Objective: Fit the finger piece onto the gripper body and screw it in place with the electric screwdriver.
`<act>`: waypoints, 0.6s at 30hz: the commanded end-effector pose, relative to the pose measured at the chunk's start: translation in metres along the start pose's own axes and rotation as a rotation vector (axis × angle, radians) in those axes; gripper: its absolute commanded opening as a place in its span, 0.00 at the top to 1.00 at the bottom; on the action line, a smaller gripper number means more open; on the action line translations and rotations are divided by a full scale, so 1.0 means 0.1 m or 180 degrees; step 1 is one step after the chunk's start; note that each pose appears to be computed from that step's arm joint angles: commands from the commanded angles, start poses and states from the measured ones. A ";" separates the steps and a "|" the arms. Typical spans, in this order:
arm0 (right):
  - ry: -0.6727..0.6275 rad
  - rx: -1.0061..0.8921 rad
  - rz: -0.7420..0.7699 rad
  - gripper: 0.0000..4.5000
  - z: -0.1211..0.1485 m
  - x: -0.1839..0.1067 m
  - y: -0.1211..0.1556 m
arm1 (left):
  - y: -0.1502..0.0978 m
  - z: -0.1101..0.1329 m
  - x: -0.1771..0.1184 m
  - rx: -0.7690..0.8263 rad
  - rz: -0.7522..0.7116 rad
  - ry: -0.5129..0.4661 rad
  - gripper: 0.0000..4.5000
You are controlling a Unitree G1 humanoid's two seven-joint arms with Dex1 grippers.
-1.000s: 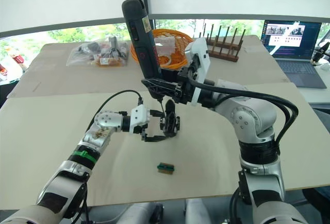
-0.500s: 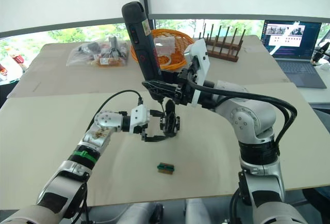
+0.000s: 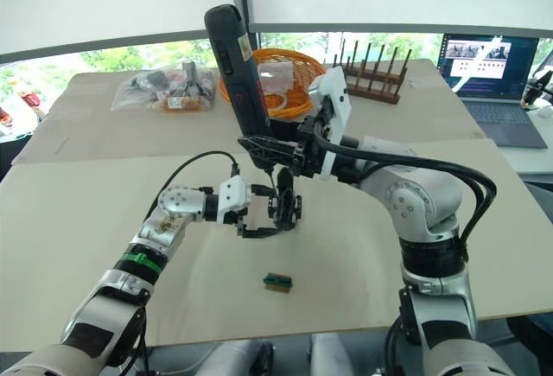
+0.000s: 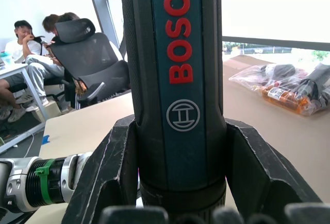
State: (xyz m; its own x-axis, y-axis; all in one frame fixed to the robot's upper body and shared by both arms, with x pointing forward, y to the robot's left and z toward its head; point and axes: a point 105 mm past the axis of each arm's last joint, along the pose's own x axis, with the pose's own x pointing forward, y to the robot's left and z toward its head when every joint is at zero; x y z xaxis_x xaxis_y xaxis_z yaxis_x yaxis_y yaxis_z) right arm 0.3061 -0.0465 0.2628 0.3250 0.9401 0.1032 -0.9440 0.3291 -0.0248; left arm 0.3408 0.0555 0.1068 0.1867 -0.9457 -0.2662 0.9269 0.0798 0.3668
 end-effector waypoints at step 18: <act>-0.0210 -0.0258 0.0080 0.56 0.16 0.01 0.08 | 0.05 0.11 0.02 0.0145 0.0041 -0.0081 0.00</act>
State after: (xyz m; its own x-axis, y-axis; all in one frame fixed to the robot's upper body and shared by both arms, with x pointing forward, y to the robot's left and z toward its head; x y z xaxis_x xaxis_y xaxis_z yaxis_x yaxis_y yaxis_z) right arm 0.3069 -0.0466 0.2588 0.3294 0.9394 0.0949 -0.9426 0.3331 -0.0254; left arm 0.3415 0.0553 0.1070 0.1928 -0.9453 -0.2633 0.9257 0.0862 0.3684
